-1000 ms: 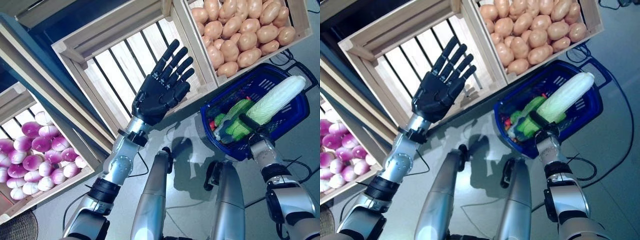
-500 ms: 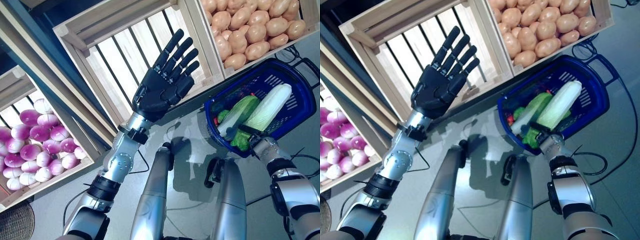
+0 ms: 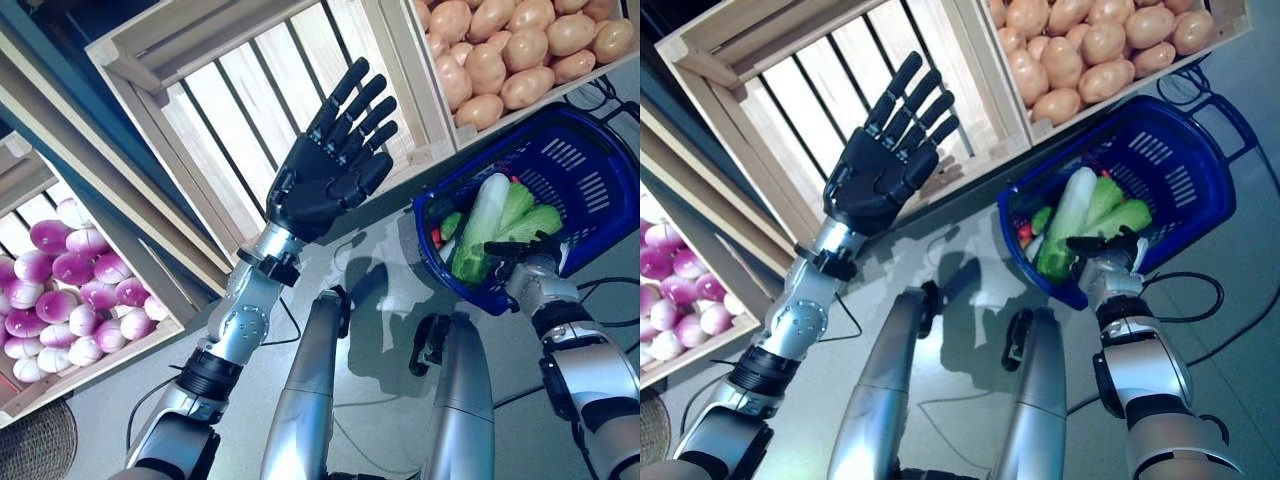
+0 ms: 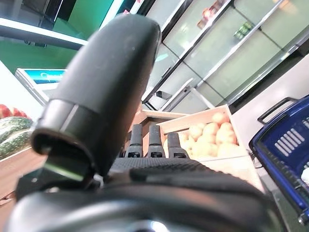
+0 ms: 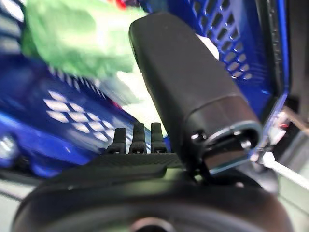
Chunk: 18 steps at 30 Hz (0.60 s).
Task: Put vegetables into the basket
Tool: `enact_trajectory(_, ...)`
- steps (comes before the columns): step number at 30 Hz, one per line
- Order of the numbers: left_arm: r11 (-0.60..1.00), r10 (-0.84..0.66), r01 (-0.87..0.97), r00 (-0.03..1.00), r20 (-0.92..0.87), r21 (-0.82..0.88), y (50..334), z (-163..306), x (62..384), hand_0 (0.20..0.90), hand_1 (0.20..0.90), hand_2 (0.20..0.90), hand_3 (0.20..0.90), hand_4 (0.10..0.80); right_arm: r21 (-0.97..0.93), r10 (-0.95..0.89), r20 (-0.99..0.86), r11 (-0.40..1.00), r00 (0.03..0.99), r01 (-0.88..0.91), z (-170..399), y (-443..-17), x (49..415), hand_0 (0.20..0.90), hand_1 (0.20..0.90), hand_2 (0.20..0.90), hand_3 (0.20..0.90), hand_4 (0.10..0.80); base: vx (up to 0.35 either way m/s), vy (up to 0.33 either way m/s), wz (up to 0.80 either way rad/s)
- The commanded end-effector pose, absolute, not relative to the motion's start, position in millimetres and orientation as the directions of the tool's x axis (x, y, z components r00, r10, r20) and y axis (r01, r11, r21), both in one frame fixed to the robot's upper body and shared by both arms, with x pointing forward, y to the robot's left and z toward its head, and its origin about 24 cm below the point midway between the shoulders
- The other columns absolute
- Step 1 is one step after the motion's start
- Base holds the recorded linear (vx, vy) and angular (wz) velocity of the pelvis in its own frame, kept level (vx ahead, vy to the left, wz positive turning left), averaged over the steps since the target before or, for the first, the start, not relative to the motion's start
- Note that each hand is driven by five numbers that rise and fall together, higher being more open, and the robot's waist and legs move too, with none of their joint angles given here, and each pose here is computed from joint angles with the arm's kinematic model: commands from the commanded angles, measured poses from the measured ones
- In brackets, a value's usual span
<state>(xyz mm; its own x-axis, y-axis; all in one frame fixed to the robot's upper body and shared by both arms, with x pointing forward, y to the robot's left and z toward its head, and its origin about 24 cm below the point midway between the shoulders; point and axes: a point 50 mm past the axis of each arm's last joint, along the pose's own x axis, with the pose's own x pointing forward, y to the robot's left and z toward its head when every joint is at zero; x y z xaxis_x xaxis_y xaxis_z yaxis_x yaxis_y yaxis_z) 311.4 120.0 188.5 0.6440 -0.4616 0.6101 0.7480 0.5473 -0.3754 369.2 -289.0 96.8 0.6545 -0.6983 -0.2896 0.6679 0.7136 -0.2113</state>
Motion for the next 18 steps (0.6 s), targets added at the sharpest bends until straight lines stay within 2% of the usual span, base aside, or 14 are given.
enact_trajectory(1,0.503,-0.396,0.84,0.434,0.809,-0.204,116,236,296,0.9,0.9,0.9,0.9,0.8,-0.229,-0.819,0.022,0.555,0.574,0.8,152,-299,376,0.9,0.9,0.9,0.9,0.8,-0.128,-0.011,-0.06)
enact_trajectory(7,0.511,-0.415,0.836,0.443,0.795,-0.199,116,233,301,0.9,0.9,0.9,0.9,0.8,-0.226,-0.865,0.093,0.465,0.494,0.856,155,-297,372,0.9,0.9,0.9,0.9,0.8,-0.068,0.001,-0.02)
enact_trajectory(9,0.504,-0.438,0.838,0.455,0.775,-0.208,114,228,303,0.9,0.9,0.9,0.9,0.8,-0.201,-0.857,0.055,0.493,0.512,0.846,142,-293,370,0.9,0.9,0.9,0.9,0.8,0.014,0.005,0.02)
enact_trajectory(13,0.522,-0.471,0.804,0.55,0.69,-0.284,112,204,305,0.9,0.9,0.9,0.9,0.8,-0.155,-0.823,-0.037,0.566,0.567,0.81,105,-278,361,0.9,0.9,0.9,0.9,0.8,0.111,0.011,0.09)
enact_trajectory(18,0.643,-0.464,0.668,0.729,0.503,-0.375,119,153,309,0.9,0.9,0.9,0.9,0.8,-0.086,-0.7,-0.202,0.71,0.685,0.699,38,-256,331,0.9,0.9,0.9,0.9,0.8,0.147,0.015,0.03)
